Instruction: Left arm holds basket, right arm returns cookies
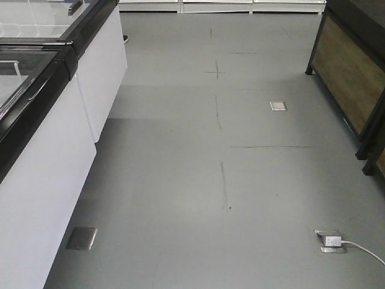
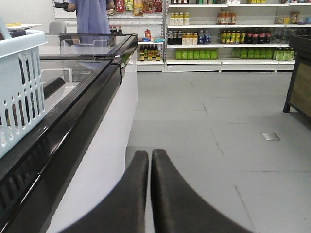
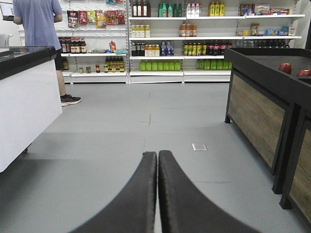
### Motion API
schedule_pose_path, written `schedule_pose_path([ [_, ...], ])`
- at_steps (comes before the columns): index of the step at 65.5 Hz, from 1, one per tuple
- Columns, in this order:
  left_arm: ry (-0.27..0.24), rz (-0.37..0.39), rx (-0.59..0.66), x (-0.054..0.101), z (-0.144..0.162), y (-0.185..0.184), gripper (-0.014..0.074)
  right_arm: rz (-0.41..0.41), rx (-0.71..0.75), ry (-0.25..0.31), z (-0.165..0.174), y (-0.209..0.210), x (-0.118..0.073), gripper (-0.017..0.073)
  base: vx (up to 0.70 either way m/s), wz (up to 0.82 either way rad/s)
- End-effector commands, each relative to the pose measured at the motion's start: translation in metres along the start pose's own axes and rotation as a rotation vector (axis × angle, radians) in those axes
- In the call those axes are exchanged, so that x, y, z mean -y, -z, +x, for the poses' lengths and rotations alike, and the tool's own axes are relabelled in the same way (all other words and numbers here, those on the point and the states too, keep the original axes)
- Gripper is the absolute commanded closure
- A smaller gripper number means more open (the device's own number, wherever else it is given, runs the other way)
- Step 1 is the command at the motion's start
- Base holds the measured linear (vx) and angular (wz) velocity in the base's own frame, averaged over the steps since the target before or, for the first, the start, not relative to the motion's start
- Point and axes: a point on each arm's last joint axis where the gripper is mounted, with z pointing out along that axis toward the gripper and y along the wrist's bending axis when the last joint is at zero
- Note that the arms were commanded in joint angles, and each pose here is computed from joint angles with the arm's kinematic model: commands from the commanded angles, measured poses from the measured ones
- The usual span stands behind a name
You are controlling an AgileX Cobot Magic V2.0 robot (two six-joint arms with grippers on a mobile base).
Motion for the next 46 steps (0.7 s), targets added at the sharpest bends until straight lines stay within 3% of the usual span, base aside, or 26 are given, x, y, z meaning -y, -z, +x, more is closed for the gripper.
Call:
schedule_pose_path([
  [1, 0.002, 0.007, 0.112, 0.0011, -0.0158, 0.0031, 0.0600, -0.005, 0.087, 0.011, -0.0068, 0.0011, -0.0006, 0.0567, 0.00, 0.00],
  [40, 0.002, 0.007, 0.113, 0.0011, -0.0159, 0.0031, 0.0600, -0.005, 0.087, 0.011, -0.0068, 0.0011, -0.0006, 0.0567, 0.00, 0.00],
  [46, 0.012, 0.012, 0.163, 0.0015, -0.0205, 0.0037, 0.0600, -0.005, 0.087, 0.011, -0.0068, 0.0011, -0.0006, 0.0567, 0.00, 0.00],
])
